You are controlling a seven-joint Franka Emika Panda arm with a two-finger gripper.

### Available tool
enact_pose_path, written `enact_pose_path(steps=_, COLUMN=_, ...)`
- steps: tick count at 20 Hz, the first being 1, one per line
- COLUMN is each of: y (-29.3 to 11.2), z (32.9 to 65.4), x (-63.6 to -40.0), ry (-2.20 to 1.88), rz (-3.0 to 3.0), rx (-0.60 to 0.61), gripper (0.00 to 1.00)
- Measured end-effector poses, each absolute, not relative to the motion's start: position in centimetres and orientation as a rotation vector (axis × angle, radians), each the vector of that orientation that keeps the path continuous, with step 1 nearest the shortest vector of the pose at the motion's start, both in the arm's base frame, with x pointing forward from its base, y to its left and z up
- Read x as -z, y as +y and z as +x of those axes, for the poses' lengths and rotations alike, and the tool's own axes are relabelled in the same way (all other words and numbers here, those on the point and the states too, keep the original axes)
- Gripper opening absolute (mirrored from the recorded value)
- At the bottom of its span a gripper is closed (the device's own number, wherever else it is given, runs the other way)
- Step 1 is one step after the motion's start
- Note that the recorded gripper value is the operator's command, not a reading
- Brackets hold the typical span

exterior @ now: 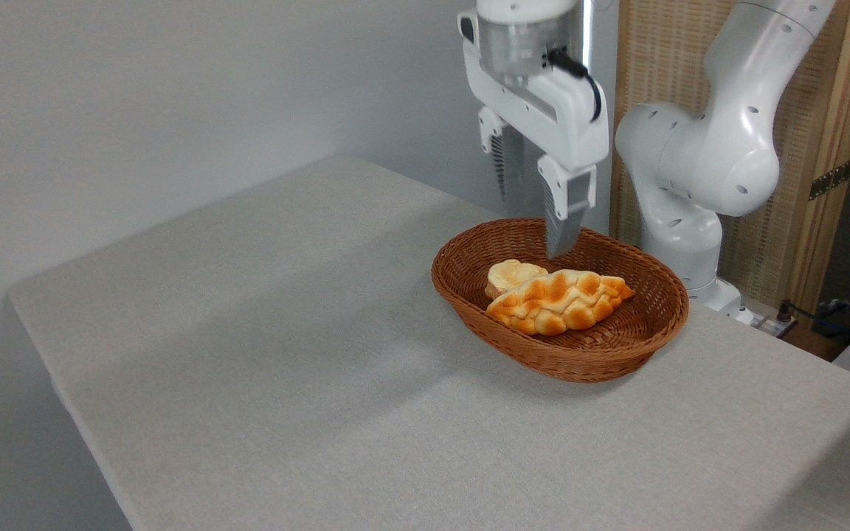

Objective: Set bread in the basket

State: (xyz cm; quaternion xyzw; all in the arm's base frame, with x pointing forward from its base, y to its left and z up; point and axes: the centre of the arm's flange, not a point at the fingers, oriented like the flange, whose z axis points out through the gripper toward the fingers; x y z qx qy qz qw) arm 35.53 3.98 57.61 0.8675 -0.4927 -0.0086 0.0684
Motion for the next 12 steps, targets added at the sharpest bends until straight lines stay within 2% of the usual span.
enact_pose_path(steps=2, y=4.0, z=37.0, x=-59.5, ry=-1.414, rz=2.652, rx=-0.056, gripper=1.0)
enact_pose_path(steps=5, y=3.2, z=40.7, x=-61.5, ry=-1.276, rz=2.714, rx=-0.099, gripper=1.0)
enact_pose_path(steps=10, y=-1.2, z=48.4, x=-63.1, ry=-1.211, rz=2.79, rx=-0.108, gripper=1.0)
enact_pose_path(steps=12, y=-2.3, z=50.5, x=-63.4, ry=-1.211, rz=2.799, rx=-0.119, gripper=1.0)
